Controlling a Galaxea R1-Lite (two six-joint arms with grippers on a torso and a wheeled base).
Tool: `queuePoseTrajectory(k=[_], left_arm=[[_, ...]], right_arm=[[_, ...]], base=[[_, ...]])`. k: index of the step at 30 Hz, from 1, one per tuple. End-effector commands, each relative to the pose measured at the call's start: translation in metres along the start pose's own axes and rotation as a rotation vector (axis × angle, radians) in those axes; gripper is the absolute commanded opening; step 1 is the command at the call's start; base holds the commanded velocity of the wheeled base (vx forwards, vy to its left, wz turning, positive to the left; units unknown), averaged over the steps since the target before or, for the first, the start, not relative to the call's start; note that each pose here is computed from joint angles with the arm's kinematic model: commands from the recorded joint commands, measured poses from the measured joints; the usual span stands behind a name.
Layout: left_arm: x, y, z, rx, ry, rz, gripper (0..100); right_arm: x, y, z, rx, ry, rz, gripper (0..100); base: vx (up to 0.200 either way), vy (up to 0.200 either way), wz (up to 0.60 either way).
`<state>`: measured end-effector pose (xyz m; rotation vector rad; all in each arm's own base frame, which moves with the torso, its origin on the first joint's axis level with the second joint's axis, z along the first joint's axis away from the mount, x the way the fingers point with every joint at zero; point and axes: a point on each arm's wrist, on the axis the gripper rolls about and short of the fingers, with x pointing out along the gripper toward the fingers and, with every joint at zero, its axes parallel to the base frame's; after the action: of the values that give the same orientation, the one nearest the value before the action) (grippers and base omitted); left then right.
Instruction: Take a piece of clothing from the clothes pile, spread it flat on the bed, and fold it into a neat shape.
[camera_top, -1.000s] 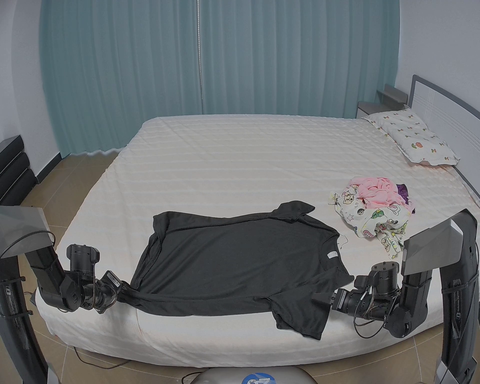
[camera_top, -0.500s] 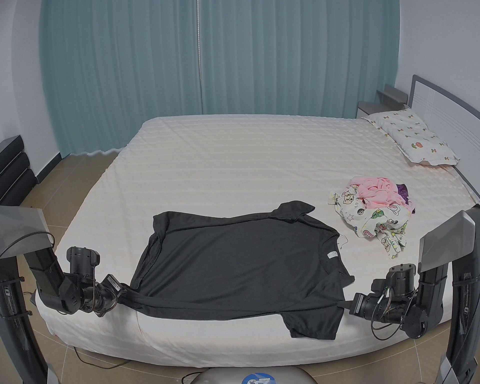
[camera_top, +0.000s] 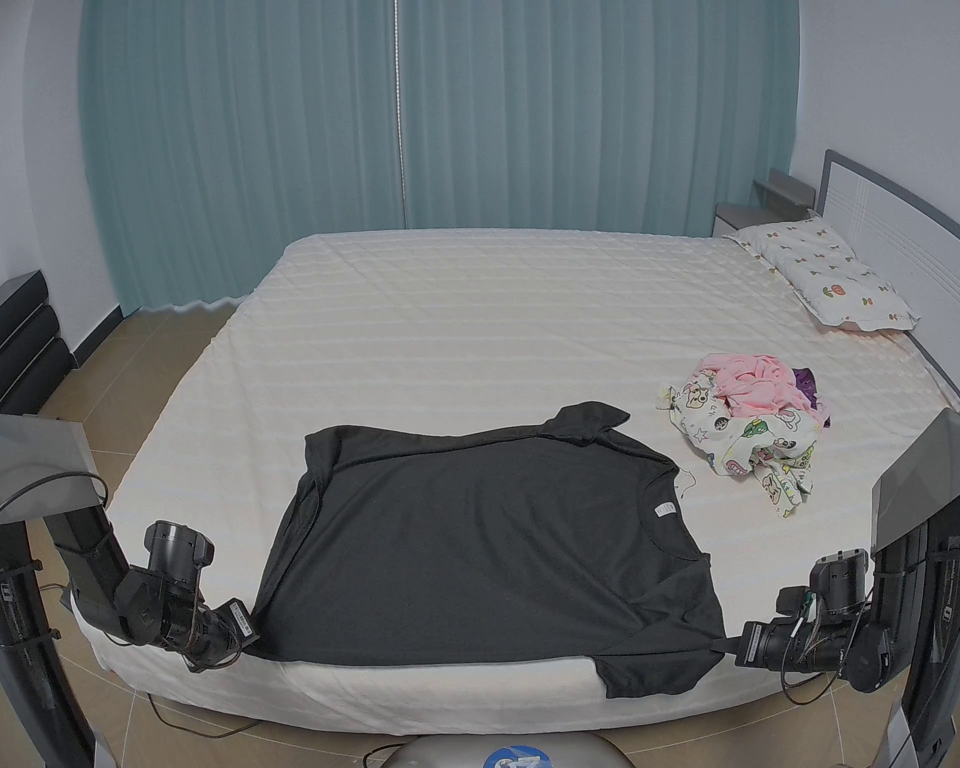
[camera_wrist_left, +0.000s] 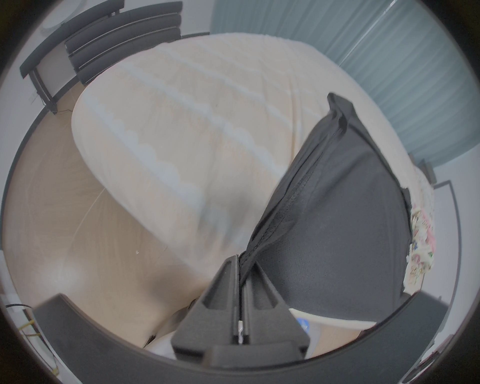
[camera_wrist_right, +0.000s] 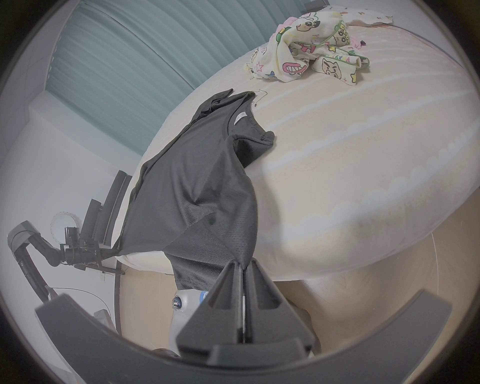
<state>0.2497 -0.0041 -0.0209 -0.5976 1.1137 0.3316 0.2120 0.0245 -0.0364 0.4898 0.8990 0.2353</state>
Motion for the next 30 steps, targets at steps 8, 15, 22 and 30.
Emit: queuePoseTrajectory(k=[8, 15, 22, 30], left_arm=[[-0.001, -0.003, -0.002, 0.030, 0.012, 0.003, 100], [-0.005, -0.005, 0.000, 0.024, 0.003, -0.013, 100], [-0.021, -0.011, 0.017, 0.001, -0.080, -0.085, 100], [-0.025, -0.009, 0.039, -0.104, -0.111, -0.160, 100]], right_arm=[[0.004, -0.008, -0.013, -0.012, 0.072, -0.037, 100], [0.001, -0.003, 0.005, -0.034, -0.059, 0.013, 100], [0.009, 0.011, 0.035, 0.090, -0.183, 0.118, 100], [0.019, 0.030, 0.040, 0.307, -0.169, 0.204, 100]], base=[[0.000, 0.000, 0.00], [0.000, 0.000, 0.00], [0.000, 0.000, 0.00], [0.000, 0.000, 0.00]])
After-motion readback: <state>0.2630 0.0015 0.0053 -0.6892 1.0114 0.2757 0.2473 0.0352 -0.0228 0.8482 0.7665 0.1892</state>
